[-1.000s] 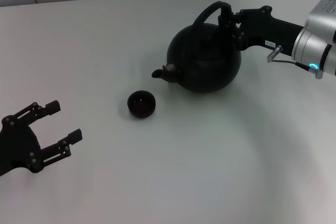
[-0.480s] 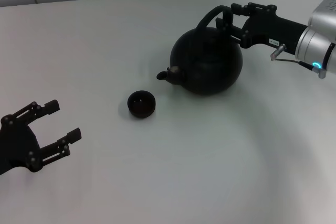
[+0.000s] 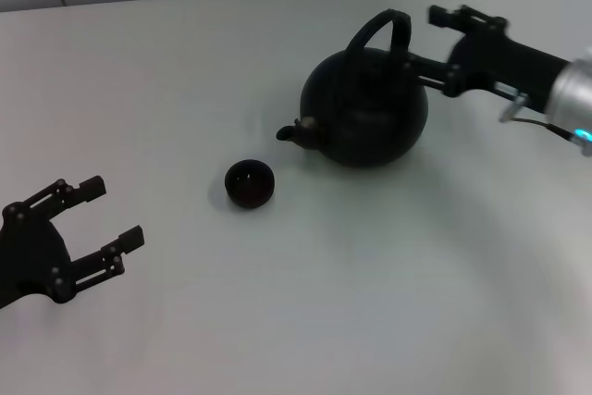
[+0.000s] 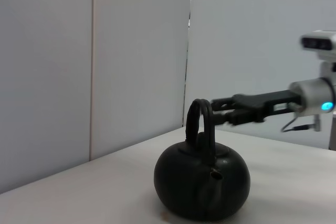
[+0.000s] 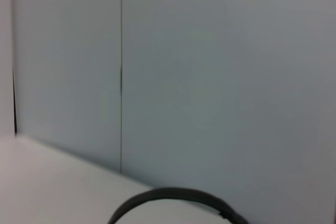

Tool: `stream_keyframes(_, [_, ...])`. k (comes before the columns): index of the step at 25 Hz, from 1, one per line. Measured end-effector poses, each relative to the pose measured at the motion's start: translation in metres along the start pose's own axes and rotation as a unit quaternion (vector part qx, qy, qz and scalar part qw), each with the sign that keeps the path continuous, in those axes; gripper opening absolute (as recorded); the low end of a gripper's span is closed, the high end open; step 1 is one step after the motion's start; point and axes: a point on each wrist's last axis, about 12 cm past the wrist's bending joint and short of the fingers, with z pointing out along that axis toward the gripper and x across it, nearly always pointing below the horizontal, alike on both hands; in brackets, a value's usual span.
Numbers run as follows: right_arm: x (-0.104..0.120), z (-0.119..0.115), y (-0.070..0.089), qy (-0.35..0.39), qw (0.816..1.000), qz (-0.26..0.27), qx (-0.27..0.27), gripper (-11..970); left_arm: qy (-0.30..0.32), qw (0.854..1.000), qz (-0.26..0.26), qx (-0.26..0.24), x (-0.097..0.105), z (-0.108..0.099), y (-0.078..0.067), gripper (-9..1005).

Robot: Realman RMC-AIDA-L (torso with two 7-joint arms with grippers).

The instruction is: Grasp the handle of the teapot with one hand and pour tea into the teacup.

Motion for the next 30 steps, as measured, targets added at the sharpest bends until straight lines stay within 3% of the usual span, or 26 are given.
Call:
stream_keyframes(2, [0.005,-0.020,0.003,-0.027,0.999,0.014,0.008,774,0.000,1.000,0.001,0.001,-0.001,0.001,0.001,789])
stream_keyframes(8, [0.028,-0.082,0.015,-0.079,0.994,0.044,0.061,774,-0.001,1.000,0.006,0.001,-0.001,0.001,0.002,789])
stream_keyframes(16, [0.033,-0.095,0.020,-0.093,0.992,0.062,0.064,775,-0.001,1.000,0.005,0.002,-0.002,0.002,0.002,788])
stream_keyframes(19, [0.029,-0.095,0.021,-0.082,0.995,0.051,0.015,775,0.000,1.000,0.004,0.004,-0.002,0.002,0.002,788])
stream_keyframes(21, [0.025,-0.097,0.025,-0.061,0.996,0.046,-0.053,775,0.001,1.000,0.004,0.005,-0.002,0.002,0.003,788])
stream_keyframes(22, [0.022,-0.100,0.028,-0.035,0.991,0.051,-0.118,775,0.000,1.000,0.003,0.007,-0.003,0.002,0.003,788])
stream_keyframes(25, [0.021,-0.102,0.030,-0.004,0.985,0.061,-0.159,774,-0.003,1.000,0.002,0.015,-0.005,0.003,0.003,788])
stream_keyframes(30, [0.019,-0.099,0.030,0.005,0.985,0.051,-0.166,774,-0.002,1.000,0.000,0.020,-0.007,0.004,0.004,788])
